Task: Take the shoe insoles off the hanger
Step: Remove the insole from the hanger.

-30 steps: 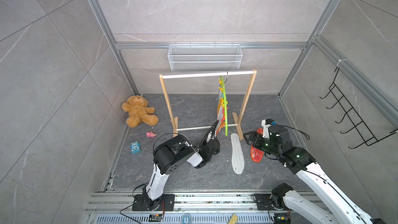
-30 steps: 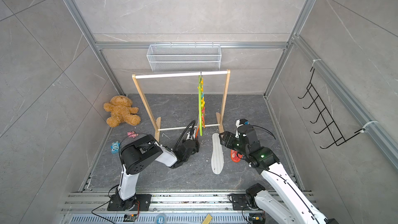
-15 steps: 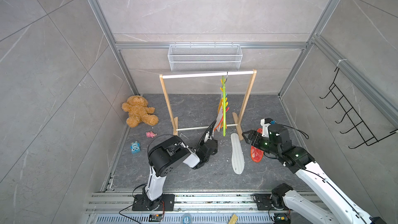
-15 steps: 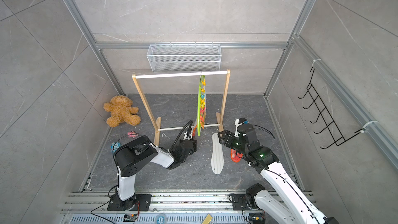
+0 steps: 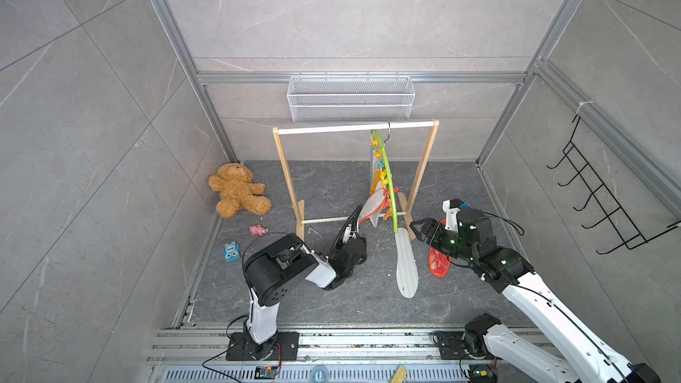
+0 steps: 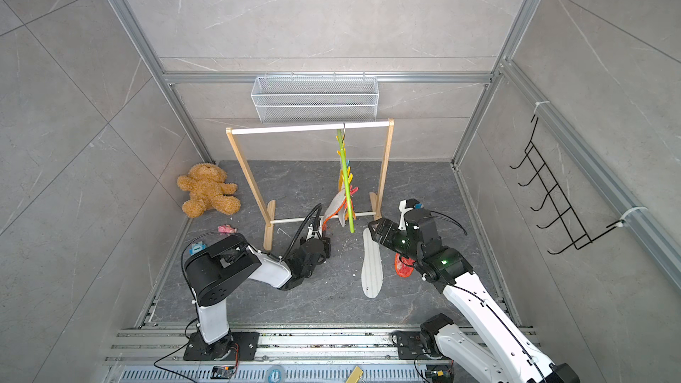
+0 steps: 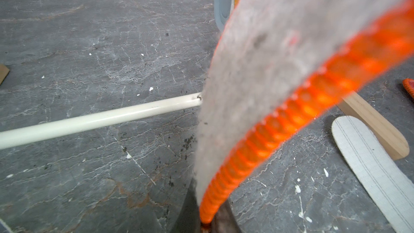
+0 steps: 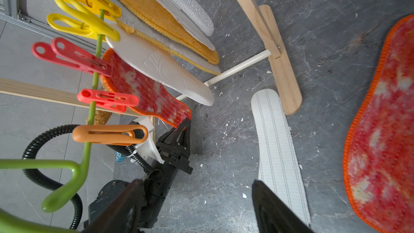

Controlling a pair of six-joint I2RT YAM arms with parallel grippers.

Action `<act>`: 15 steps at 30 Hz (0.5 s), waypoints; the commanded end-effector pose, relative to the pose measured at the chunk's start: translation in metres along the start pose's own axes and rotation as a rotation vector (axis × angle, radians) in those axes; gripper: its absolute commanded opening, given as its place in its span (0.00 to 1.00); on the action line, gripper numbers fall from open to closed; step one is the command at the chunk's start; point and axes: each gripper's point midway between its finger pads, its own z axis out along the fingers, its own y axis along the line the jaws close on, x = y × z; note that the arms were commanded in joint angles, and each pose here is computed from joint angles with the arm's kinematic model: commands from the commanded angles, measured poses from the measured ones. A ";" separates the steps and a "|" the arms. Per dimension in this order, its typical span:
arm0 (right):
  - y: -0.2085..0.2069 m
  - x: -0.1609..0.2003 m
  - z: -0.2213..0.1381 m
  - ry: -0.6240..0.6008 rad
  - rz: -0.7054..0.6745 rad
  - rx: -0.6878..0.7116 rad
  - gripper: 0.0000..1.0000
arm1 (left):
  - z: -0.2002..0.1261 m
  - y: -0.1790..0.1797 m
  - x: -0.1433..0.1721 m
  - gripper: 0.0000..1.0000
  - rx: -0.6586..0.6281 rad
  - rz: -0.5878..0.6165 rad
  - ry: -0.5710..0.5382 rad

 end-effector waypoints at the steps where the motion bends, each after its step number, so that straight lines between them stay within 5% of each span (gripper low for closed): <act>1: 0.018 -0.011 -0.002 -0.027 0.020 -0.061 0.79 | -0.006 0.002 -0.033 0.00 -0.002 -0.054 -0.087; 15: 0.025 -0.048 -0.006 -0.093 0.076 -0.105 0.82 | -0.014 0.017 -0.053 0.00 -0.019 -0.078 -0.107</act>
